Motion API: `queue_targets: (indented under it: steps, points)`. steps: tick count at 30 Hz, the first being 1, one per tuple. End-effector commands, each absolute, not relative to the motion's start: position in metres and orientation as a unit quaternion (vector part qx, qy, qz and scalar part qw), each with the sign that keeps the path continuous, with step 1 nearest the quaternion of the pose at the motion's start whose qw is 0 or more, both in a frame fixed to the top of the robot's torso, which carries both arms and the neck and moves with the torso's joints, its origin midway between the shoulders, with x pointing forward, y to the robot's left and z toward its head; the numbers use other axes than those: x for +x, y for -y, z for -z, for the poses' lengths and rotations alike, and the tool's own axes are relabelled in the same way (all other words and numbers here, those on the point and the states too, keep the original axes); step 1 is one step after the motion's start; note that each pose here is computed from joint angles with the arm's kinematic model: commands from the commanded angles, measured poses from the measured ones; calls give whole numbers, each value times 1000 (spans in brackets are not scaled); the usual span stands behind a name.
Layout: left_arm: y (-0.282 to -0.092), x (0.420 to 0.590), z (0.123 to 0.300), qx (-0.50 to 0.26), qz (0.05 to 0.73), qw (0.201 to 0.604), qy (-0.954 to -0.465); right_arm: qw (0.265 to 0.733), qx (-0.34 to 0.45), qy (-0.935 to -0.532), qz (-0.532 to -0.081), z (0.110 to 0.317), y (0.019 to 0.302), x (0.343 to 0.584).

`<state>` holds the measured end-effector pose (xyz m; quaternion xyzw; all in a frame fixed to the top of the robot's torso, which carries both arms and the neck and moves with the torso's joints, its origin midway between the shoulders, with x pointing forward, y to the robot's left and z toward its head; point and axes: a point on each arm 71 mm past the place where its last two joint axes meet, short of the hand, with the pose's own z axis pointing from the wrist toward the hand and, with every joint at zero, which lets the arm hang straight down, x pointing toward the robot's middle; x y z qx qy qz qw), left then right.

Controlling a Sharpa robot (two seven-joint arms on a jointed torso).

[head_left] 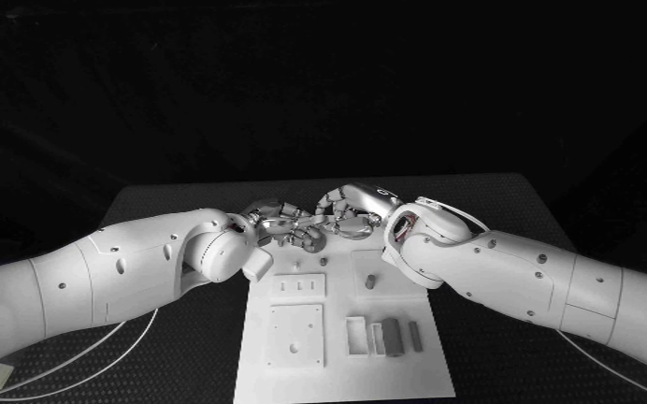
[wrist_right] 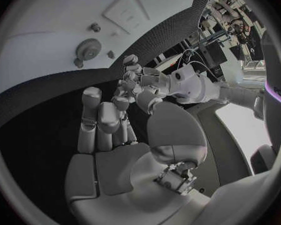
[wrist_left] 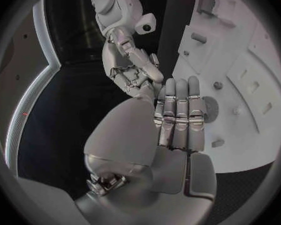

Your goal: Assemble the parts on the task board

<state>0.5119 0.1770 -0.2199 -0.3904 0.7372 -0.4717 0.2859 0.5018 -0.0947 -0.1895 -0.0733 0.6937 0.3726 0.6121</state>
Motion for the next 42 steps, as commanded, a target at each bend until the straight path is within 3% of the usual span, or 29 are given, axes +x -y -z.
queue_targets:
  steps: [1, 23, 32, 42]
  points:
    - [-172, 510, 218, -393, 485, 269, -733, 608, -78, -700, -366, 192, 95, 502]
    - [-180, 513, 218, -404, 479, 283, -726, 613, -69, -699, -362, 194, 106, 507]
    - [-186, 514, 219, -400, 465, 291, -735, 624, -42, -684, -375, 191, 130, 509]
    - [-195, 513, 223, -359, 418, 310, -775, 642, -28, -681, -351, 186, 161, 516]
